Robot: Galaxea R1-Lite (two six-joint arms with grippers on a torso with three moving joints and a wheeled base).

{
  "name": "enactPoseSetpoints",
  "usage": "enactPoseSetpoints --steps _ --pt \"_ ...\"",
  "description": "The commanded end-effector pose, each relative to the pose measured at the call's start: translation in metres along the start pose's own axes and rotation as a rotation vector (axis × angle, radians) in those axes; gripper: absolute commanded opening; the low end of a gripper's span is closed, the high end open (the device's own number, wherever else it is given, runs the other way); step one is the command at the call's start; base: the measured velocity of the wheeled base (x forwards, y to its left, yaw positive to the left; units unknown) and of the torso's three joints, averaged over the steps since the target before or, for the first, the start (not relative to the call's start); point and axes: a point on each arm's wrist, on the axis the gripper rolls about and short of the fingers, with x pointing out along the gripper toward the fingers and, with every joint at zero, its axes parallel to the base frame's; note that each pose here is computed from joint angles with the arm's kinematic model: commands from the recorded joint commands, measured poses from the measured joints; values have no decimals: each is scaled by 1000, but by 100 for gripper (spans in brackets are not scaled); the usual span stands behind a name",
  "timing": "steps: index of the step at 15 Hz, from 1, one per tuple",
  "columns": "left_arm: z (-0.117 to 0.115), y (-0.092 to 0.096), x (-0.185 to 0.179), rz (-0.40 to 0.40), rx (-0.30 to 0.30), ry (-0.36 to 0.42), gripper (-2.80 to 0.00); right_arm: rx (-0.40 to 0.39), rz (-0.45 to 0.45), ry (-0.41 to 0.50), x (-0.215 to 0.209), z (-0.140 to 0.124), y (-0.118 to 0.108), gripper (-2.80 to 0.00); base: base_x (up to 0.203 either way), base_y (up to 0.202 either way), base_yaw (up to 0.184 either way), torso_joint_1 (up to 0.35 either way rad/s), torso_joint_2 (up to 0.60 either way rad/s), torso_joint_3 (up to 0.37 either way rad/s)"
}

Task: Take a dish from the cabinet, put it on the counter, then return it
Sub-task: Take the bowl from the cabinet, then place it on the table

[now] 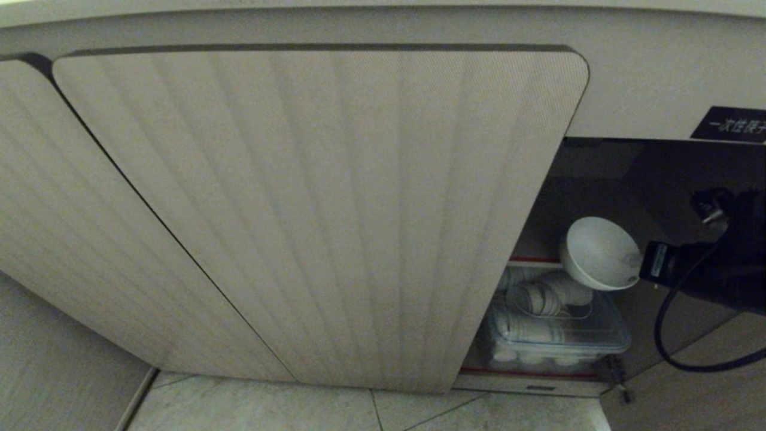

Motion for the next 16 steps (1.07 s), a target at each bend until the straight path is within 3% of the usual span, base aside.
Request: enactPoseSetpoints --steps 1,9,16 --pt "0 0 0 1 -1 -1 -280 -3 8 -17 -14 -3 1 -280 0 0 0 0 0 0" --pt "0 0 0 1 -1 -1 -280 -11 17 -22 -52 -29 0 -280 0 0 0 0 0 0" --pt "0 0 0 1 -1 0 -280 -73 77 -41 -90 -57 5 -280 0 0 0 0 0 0"
